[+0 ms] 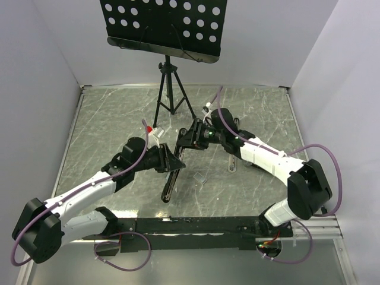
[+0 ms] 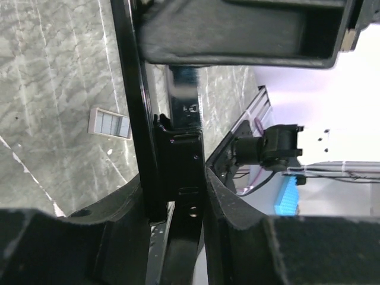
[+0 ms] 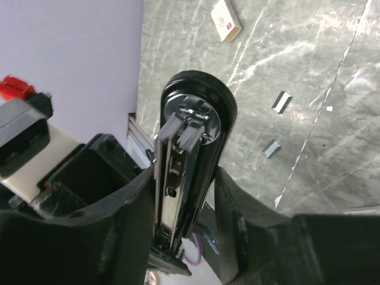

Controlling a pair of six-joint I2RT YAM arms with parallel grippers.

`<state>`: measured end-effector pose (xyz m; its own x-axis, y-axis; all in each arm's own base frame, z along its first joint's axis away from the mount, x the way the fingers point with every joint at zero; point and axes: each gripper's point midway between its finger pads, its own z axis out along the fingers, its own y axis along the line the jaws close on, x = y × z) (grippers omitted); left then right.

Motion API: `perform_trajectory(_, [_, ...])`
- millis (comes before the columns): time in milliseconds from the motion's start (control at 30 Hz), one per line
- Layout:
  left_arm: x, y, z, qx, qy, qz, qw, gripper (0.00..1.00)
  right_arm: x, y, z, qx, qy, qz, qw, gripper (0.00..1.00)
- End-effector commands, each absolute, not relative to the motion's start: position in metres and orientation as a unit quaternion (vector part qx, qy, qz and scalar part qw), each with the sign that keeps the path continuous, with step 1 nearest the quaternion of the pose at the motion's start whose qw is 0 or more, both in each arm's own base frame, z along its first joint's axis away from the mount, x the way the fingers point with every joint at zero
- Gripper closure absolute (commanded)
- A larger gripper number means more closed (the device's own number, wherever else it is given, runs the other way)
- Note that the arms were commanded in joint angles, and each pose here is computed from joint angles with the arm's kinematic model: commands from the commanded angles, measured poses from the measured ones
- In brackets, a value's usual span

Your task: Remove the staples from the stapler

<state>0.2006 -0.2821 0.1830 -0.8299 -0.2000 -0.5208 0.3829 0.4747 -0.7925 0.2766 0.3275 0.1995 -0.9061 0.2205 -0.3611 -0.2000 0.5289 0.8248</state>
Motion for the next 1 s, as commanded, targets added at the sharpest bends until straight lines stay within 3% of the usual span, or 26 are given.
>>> perform_trajectory(0, [0.194,-0.293,0.244,0.130,0.727,-0.575,0.351,0.99,0.279,0.337,0.204,-0.001,0.852,0.474,0.224,0.65])
perform_trajectory(33, [0.194,-0.293,0.244,0.131,0.726,-0.575,0.353,0.99,0.280,0.337,0.205,0.001,0.851,0.473,0.229,0.67])
perform_trajectory(67, [0.195,-0.292,0.244,0.129,0.727,-0.572,0.357,0.99,0.280,0.337,0.205,0.000,0.851,0.471,0.231,0.79])
perform_trajectory(133, [0.198,-0.290,0.241,0.127,0.733,-0.564,0.359,0.99,0.280,0.336,0.206,-0.001,0.851,0.470,0.234,0.90])
perform_trajectory(200, [0.198,-0.290,0.238,0.129,0.737,-0.558,0.358,0.94,0.283,0.333,0.208,-0.005,0.853,0.464,0.241,1.00])
perform_trajectory(333, [0.194,-0.292,0.232,0.136,0.741,-0.560,0.344,0.76,0.289,0.329,0.221,-0.019,0.850,0.456,0.262,1.00])
perform_trajectory(400, [0.190,-0.294,0.231,0.145,0.741,-0.566,0.332,0.57,0.292,0.325,0.226,-0.022,0.850,0.452,0.270,1.00])
perform_trajectory(533, [0.188,-0.295,0.228,0.151,0.744,-0.565,0.323,0.46,0.296,0.313,0.239,-0.020,0.842,0.454,0.292,1.00])
perform_trajectory(600, [0.188,-0.294,0.227,0.153,0.746,-0.562,0.322,0.37,0.303,0.305,0.242,-0.019,0.842,0.444,0.306,1.00])
perform_trajectory(633, [0.186,-0.294,0.227,0.158,0.745,-0.564,0.320,0.27,0.302,0.301,0.242,-0.019,0.845,0.439,0.304,1.00])
perform_trajectory(733, [0.183,-0.295,0.227,0.172,0.747,-0.561,0.311,0.15,0.308,0.283,0.239,-0.014,0.856,0.419,0.304,1.00])
perform_trajectory(967, [0.189,-0.292,0.221,0.207,0.768,-0.518,0.314,0.04,0.325,0.220,0.222,-0.006,0.890,0.338,0.306,1.00])
